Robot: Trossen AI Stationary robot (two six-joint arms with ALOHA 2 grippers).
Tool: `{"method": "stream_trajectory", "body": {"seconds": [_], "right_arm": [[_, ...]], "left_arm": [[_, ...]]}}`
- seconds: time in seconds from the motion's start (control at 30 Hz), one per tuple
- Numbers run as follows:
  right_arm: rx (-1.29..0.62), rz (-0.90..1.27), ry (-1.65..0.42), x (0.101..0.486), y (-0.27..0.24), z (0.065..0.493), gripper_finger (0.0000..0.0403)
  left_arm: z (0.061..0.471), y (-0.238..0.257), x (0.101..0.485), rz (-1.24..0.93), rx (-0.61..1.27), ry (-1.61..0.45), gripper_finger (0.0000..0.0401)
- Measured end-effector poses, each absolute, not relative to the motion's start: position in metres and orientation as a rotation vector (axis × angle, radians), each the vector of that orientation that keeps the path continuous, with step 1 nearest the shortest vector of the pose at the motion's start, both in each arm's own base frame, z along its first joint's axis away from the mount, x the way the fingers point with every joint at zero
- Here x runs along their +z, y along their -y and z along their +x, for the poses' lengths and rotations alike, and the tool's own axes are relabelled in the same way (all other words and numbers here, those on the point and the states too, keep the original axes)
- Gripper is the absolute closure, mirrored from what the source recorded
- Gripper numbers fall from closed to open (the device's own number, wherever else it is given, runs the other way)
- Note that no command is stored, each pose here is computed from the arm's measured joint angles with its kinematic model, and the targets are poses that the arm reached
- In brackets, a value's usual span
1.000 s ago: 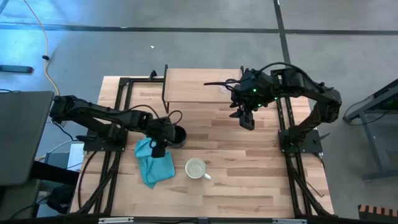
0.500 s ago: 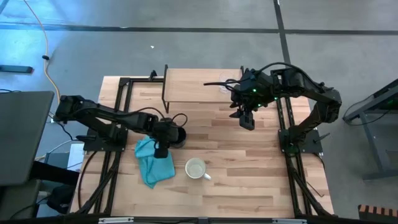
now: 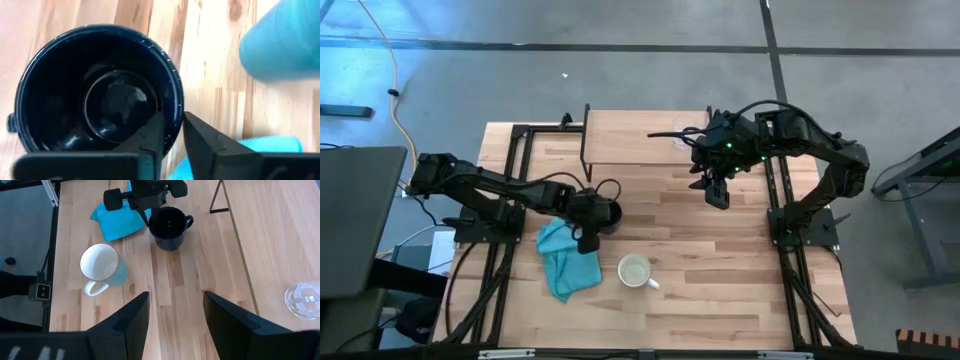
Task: Stack small to large cups/mugs on shelf
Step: Put the dark blue mug on the shelf
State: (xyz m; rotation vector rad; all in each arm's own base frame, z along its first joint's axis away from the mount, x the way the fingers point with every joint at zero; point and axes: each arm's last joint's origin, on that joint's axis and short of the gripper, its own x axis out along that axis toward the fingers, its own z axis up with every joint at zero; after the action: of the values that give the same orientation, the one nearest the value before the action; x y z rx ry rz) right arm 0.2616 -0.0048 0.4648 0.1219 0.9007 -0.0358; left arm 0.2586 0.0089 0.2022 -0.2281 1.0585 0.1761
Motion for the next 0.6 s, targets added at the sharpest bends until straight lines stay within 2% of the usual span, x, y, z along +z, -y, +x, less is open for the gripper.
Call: {"method": "stream_trajectory", "body": {"seconds": [0.1,0.17,0.37,0.6], "right_arm": [[-0.036,0.122,-0.9,0.465,0.005,0.262,0.0224],[-0.036,0.122,-0.901,0.465,0.005,0.262,0.0224],[-0.036,0.123,-0.901,0.465,0.005,0.262,0.0224],[-0.037,0.125,-0.901,0.465,0.005,0.262,0.0224]], "left_arm": [[0.262,-0.009,0.204,-0.28,0.207,-1.017,0.0384],[0.265,-0.009,0.206,-0.315,0.219,-0.97,0.0391],[0.274,-0.012,0.213,-0.411,0.267,-0.838,0.0367],[0.274,-0.021,0.214,-0.431,0.288,-0.824,0.0385]]}}
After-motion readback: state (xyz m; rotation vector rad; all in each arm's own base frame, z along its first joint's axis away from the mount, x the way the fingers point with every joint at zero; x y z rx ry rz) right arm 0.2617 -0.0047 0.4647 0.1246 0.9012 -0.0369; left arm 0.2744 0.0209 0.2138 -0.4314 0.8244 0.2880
